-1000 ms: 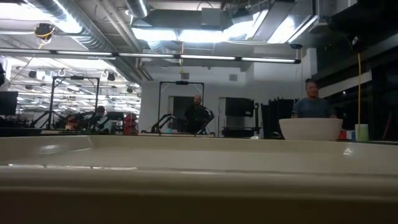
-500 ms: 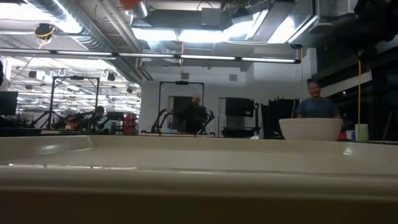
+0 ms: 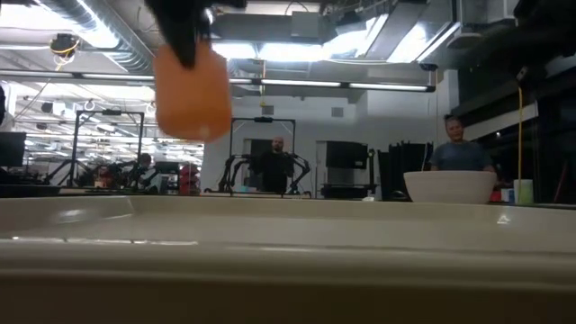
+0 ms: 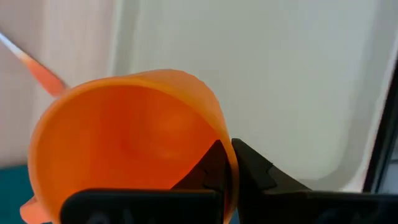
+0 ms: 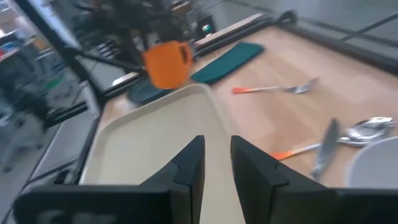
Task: Set up tray
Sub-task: Put the mug on the tray
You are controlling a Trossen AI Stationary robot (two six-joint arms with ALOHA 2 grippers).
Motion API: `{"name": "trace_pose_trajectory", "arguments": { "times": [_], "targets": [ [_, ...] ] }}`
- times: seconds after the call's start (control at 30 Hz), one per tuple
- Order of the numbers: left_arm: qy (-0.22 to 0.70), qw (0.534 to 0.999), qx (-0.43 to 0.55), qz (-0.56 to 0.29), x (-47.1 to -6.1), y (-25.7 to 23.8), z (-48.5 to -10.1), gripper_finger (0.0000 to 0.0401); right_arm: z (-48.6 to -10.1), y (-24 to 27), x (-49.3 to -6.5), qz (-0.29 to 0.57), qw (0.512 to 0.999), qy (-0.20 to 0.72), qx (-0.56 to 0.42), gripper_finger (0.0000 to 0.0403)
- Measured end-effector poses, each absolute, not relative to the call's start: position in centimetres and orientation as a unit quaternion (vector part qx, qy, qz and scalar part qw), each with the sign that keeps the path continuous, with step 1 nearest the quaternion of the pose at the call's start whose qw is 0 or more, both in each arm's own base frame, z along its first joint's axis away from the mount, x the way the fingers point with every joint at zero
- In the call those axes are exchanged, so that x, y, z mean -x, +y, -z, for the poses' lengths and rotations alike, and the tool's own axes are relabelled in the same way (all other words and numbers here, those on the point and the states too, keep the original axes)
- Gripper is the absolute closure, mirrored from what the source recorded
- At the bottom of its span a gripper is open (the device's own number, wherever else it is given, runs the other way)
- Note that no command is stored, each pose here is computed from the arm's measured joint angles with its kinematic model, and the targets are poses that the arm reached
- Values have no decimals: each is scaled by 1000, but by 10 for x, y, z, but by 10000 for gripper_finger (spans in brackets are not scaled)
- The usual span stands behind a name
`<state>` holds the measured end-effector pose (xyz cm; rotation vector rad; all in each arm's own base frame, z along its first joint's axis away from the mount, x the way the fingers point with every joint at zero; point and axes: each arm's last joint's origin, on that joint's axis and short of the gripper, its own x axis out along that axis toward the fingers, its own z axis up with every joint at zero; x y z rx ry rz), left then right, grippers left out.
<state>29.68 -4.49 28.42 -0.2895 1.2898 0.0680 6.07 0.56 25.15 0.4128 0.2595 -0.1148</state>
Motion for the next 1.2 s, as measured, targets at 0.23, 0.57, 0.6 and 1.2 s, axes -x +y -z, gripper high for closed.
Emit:
{"name": "trace_pose_trajectory", "arguments": {
  "times": [0.23, 0.57, 0.6, 1.2],
  "targets": [
    [612, 770, 166, -71, -291, -44, -242, 398, -251, 7, -61, 35, 971, 135, -196, 320],
    [600, 775, 184, -79, -288, -44, -214, 396, -251, 7, -61, 34, 971, 135, -195, 320],
    [598, 776, 184, -78, -287, -44, -212, 393, -251, 7, -61, 34, 971, 135, -195, 320],
    [584, 788, 186, -60, -293, -42, -216, 266, -251, 7, -61, 34, 971, 135, -195, 320]
  ]
}}
